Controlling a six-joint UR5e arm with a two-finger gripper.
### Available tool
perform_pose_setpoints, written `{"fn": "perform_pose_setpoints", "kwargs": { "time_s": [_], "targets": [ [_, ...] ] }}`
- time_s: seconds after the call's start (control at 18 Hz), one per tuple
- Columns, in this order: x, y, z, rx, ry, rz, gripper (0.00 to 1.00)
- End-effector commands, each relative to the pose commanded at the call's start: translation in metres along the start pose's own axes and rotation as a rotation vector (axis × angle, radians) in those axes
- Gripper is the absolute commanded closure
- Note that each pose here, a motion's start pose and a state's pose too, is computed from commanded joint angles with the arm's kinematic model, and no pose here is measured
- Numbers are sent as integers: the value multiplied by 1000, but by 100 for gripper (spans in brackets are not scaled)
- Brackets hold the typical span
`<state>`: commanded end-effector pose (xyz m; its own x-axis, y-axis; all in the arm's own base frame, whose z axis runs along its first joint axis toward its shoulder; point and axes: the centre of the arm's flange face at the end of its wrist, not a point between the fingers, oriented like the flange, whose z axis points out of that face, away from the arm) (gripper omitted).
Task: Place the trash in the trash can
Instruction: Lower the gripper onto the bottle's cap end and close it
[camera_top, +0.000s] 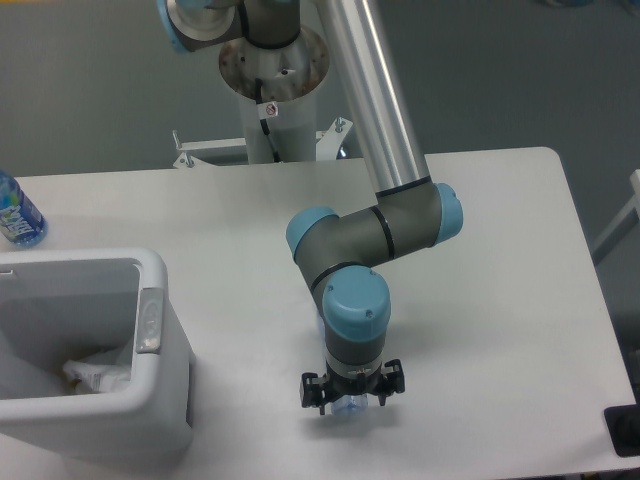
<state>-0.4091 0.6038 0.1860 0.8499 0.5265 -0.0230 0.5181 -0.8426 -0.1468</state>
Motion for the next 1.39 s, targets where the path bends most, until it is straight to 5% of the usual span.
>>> {"fn": "perform_pose_setpoints", "kwargs": {
  "time_s": [0.22, 0.5, 1.39],
  "targets": [
    [5, 2, 9, -19, -30, 11, 0],
    [9, 2, 7, -18, -39, 20, 24],
    [10, 0, 0, -10, -42, 23, 39]
  ]
}}
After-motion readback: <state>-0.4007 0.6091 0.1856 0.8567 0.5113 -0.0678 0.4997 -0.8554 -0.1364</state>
